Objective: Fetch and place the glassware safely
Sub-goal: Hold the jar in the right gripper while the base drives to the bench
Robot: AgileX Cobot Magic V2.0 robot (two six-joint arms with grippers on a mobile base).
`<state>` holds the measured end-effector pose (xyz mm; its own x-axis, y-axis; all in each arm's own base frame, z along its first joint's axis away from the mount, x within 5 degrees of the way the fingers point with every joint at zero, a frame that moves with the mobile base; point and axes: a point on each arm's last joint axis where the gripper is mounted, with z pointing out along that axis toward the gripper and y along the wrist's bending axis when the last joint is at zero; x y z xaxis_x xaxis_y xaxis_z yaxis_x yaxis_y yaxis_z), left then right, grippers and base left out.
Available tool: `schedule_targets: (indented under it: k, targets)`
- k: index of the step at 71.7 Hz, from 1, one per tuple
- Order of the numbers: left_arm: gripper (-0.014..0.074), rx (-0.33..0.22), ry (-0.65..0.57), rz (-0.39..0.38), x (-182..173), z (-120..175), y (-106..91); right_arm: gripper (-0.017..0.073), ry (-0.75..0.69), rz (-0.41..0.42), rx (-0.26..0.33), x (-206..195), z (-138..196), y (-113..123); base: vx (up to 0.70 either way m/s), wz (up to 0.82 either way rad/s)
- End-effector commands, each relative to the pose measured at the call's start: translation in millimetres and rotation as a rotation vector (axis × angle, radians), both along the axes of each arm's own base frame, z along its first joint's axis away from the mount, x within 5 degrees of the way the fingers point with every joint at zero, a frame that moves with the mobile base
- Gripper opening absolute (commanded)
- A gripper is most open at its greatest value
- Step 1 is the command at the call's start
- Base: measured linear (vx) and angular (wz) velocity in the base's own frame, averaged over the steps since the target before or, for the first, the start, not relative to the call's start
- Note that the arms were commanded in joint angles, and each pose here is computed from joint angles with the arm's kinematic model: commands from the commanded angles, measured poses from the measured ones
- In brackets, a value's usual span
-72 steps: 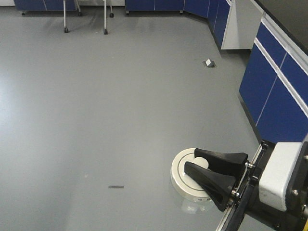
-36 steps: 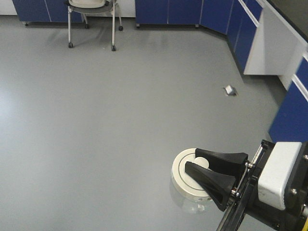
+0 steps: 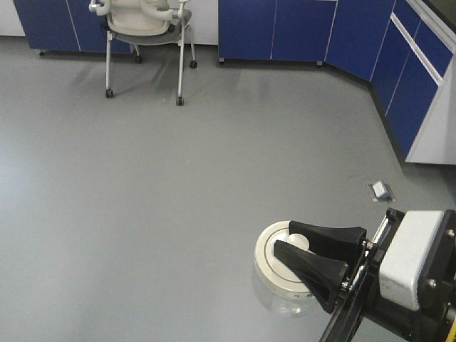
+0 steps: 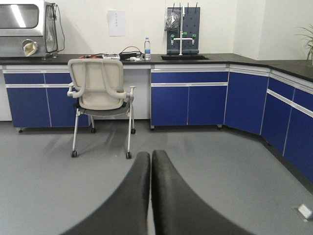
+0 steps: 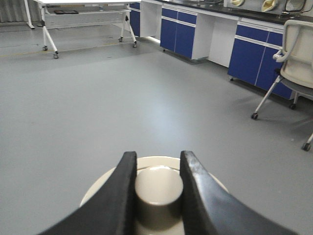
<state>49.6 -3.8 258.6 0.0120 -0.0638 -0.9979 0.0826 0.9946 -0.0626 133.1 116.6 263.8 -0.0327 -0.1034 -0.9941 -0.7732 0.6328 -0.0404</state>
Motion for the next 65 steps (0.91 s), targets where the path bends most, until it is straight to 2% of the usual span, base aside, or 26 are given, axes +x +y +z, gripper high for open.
schedule_targets:
  k: [1, 65]
  targets:
    - [-0.0007, -0.021, -0.084, -0.012, -1.0, 14.5, -0.6, -0.0001, -0.063, 0.031, 0.089, -0.4, 18.1, 2.7, 0.76, -0.03]
    - [-0.0007, -0.021, -0.083, -0.012, -1.0, 14.4, -0.6, -0.0001, -0.062, 0.030, 0.089, -0.4, 18.1, 2.7, 0.71, -0.03]
